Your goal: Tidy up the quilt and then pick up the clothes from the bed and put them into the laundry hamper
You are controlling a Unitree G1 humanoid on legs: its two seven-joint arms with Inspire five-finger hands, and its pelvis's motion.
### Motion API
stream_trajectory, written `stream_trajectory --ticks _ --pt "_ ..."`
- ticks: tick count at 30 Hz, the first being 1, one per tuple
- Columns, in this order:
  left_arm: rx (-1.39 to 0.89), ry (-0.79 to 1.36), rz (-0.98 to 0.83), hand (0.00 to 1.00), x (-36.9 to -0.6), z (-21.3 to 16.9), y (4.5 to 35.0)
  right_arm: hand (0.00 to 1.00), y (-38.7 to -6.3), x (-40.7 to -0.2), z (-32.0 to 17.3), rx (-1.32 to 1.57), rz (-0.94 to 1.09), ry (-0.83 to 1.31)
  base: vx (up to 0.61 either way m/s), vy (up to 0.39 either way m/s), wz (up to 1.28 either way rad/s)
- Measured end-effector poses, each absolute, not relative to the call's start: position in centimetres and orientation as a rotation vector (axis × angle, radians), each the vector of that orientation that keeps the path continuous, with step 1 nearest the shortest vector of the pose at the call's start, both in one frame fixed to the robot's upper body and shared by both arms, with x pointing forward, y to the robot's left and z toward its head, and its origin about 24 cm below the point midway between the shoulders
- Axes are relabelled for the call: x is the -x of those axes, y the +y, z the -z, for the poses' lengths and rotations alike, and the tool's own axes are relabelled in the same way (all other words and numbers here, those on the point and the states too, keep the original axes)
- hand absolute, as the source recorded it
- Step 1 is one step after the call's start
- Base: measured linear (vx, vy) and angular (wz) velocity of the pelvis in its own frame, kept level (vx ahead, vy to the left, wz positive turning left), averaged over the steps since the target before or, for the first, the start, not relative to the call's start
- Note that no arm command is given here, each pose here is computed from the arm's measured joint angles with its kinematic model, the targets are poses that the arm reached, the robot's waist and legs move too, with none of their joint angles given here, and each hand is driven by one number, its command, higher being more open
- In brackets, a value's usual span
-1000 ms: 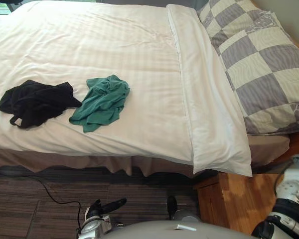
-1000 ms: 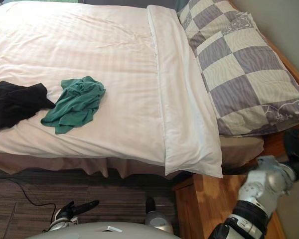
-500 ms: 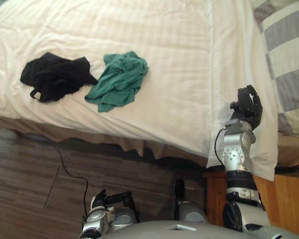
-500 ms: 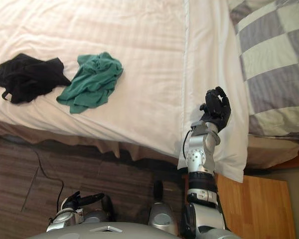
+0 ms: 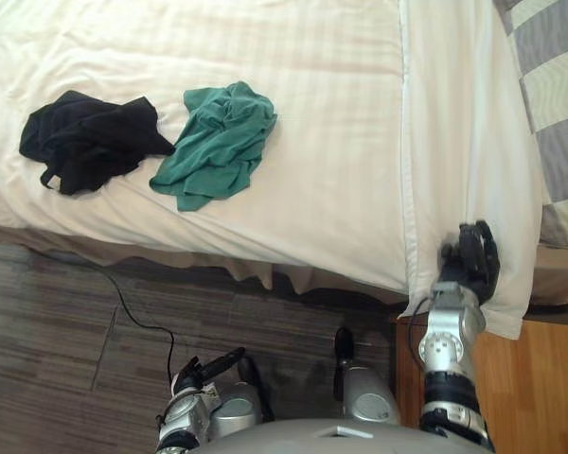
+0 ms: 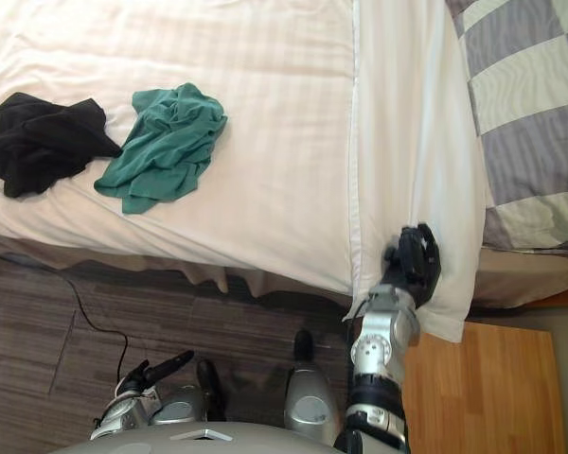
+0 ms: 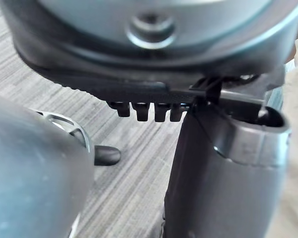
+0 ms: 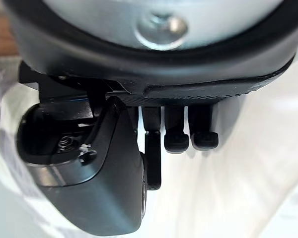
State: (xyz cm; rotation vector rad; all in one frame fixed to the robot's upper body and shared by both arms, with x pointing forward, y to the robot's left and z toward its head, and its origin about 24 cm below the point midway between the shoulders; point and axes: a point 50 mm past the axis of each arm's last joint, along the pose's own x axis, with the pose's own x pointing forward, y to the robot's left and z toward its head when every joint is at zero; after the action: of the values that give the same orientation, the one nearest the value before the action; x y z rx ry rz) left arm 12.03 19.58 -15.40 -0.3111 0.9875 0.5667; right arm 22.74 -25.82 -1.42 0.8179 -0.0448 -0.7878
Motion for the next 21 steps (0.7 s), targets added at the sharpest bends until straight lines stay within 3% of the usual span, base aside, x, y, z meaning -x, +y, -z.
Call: stream_trajectory --ticks 4,5,11,16,18,21 --pt "0.354 0.978 -0.622 1.0 -11.8 15.4 20.0 0.0 -25.9 -19.7 5.2 -0.873 0.915 0.094 0.09 0.01 -0.23" --pt "0.356 0.977 -0.628 1.0 -11.8 15.4 20.1 1.0 -25.8 -18.9 6.4 -0.888 0.947 0.155 0.07 -0.006 -0.23" --pt "0.37 0.98 -0.587 1.0 -12.1 15.4 18.7 1.0 -24.0 -11.9 12.5 -0.87 1.107 0.562 0.07 -0.002 -0.23" --pt "0.33 0.962 -0.483 1.0 -13.1 15.1 17.8 1.0 -21.6 -9.6 14.2 -0.639 0.904 0.809 0.0 0.0 -0.02" --pt "0.318 0.975 -0.483 1.0 -12.5 15.3 17.9 1.0 -20.2 -9.6 14.6 -0.476 0.732 0.901 -0.06 -0.004 0.14" --pt "0.303 0.981 -0.501 1.0 -11.6 15.4 18.8 1.0 -19.4 -10.4 14.4 -0.302 0.561 0.918 -0.09 -0.016 0.26"
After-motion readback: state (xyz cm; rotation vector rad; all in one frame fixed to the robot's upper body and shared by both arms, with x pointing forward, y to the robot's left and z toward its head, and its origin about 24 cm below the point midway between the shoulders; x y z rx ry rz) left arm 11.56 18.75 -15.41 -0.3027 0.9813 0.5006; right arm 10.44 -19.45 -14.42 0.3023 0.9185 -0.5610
